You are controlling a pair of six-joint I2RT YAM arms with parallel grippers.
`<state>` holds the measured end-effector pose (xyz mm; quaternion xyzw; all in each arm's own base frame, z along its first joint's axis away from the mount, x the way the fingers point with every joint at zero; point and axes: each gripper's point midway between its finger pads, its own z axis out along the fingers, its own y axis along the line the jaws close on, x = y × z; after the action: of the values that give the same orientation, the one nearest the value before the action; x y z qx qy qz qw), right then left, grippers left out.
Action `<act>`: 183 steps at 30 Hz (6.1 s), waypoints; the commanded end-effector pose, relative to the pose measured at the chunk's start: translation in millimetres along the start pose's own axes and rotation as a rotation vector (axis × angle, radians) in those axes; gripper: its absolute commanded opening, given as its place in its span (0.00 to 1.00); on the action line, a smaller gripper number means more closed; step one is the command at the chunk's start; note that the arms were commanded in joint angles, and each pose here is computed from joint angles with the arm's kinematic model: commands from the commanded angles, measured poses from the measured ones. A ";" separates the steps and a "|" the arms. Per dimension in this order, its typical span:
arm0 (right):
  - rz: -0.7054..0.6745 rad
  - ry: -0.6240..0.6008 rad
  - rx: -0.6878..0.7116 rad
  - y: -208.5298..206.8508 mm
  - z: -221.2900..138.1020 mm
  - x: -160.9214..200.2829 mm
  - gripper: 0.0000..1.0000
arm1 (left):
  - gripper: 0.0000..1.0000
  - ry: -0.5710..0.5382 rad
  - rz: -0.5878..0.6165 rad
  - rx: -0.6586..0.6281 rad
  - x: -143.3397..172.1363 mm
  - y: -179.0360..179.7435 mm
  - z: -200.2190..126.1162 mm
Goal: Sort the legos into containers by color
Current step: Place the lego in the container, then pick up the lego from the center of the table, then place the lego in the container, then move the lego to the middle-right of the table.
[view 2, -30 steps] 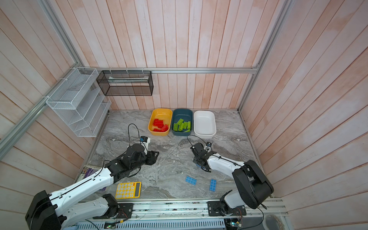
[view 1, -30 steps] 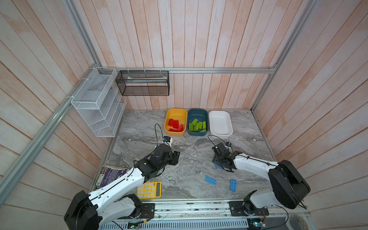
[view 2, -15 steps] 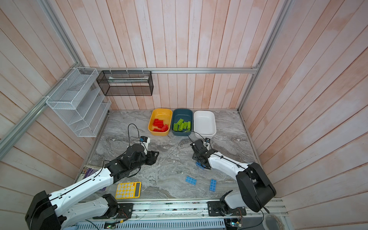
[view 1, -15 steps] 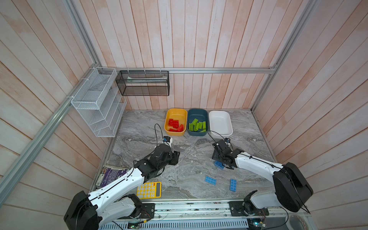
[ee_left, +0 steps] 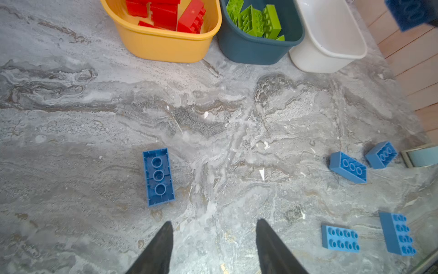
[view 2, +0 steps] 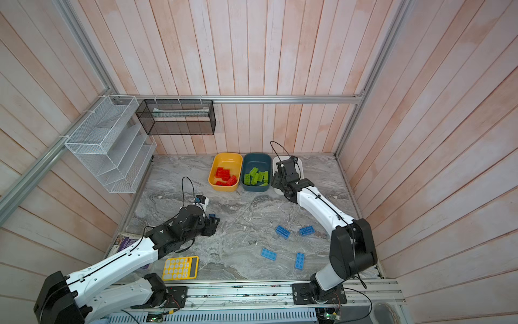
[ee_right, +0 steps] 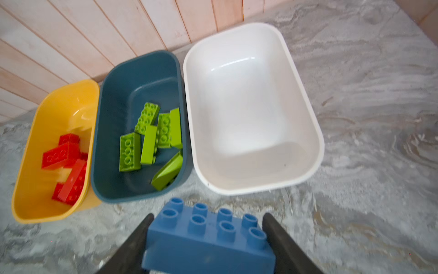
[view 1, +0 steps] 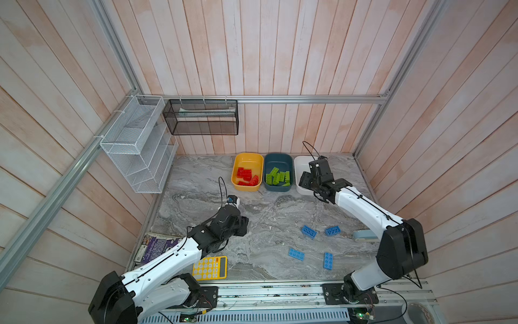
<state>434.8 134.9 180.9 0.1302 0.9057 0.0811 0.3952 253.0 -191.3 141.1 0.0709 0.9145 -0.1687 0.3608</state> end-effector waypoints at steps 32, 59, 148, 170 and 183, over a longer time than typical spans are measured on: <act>0.038 -0.097 -0.256 -12.9 -1.9 -5.5 0.97 | 0.68 0.213 -0.060 -0.208 46.0 52.3 45.3; 0.011 -0.155 -0.380 -22.9 -61.7 49.0 0.95 | 0.27 0.291 0.012 -0.332 31.1 58.7 95.3; 0.289 0.321 0.224 -151.8 -54.9 177.8 1.00 | 0.62 -0.179 0.087 0.486 -66.2 -140.4 43.4; 0.213 0.422 0.176 -149.7 -23.1 205.0 0.66 | 0.62 -0.112 0.095 0.453 -35.6 -125.6 50.5; 0.153 0.434 0.217 -155.5 -18.8 202.3 0.60 | 0.62 -0.101 0.100 0.444 -31.0 -123.0 53.4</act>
<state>269.9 51.8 22.5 0.2270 0.9526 0.0621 0.1929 282.3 -327.6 162.5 0.1788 0.8297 -0.3567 0.3904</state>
